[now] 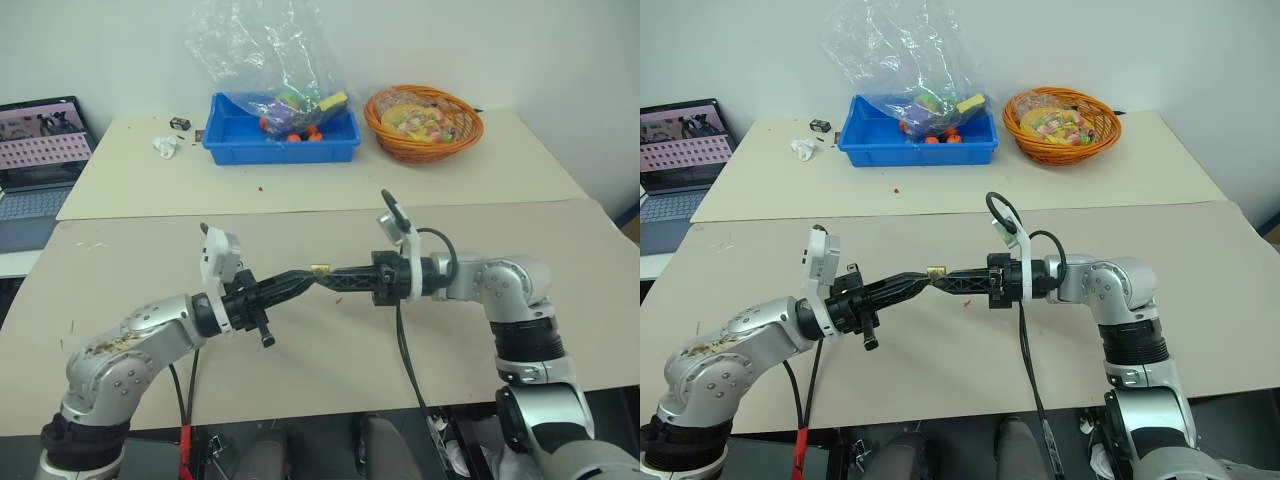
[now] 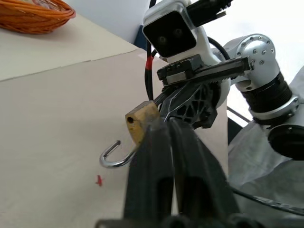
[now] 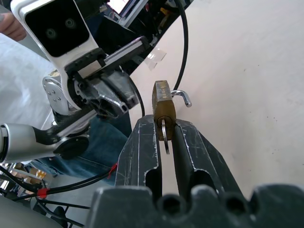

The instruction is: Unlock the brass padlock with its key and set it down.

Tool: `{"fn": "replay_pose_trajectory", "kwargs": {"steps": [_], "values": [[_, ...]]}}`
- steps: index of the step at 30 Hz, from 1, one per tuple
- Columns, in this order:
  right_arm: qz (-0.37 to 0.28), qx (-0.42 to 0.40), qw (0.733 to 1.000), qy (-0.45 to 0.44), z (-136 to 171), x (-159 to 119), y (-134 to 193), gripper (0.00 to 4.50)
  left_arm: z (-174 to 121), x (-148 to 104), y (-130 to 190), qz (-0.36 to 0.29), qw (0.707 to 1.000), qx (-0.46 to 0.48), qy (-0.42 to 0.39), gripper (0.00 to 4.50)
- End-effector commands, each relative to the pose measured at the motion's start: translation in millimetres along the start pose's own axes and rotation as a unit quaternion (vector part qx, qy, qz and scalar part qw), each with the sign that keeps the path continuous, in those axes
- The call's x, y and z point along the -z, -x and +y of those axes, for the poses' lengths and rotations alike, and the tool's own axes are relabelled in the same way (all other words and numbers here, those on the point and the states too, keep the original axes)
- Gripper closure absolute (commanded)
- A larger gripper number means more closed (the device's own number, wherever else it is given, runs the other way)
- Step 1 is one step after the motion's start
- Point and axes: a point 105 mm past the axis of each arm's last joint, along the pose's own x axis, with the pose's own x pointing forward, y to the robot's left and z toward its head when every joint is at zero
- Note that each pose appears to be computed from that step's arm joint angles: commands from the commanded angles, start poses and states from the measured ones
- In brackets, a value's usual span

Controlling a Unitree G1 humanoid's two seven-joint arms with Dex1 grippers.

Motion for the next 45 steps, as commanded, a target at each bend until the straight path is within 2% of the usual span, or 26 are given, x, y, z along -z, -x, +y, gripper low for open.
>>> {"fn": "replay_pose_trajectory", "kwargs": {"steps": [1, 13, 21, 29, 39, 45], "values": [[-0.007, -0.014, 1.0, 0.01, 7.0, -3.7, 2.7, 4.49, -4.3, -9.7, 0.4, 0.0, 1.0, -0.001, -0.011, 4.47], [-0.004, -0.021, 1.0, 0.012, 10.1, -0.1, 8.8, 4.49, 5.2, -10.4, -0.9, -0.004, 1.0, -0.028, 0.004, 4.47], [-0.009, -0.067, 0.997, 0.027, 29.4, -3.6, 15.4, 4.49, 19.4, -8.5, 1.6, -0.014, 0.997, -0.06, 0.045, 4.47], [-0.011, -0.078, 0.996, 0.041, 38.4, -7.7, 13.4, 4.49, 18.0, -1.3, 0.2, 0.008, 0.998, -0.062, 0.024, 4.47], [0.023, -0.028, 0.999, 0.025, 15.3, 14.7, 13.6, 4.49, 14.9, -4.1, -0.7, 0.009, 0.998, -0.055, 0.017, 4.47], [0.03, -0.021, 0.999, 0.035, 12.8, 16.3, 11.8, 4.49, 15.0, -4.9, -0.4, 0.011, 0.998, -0.055, 0.015, 4.47]]}}
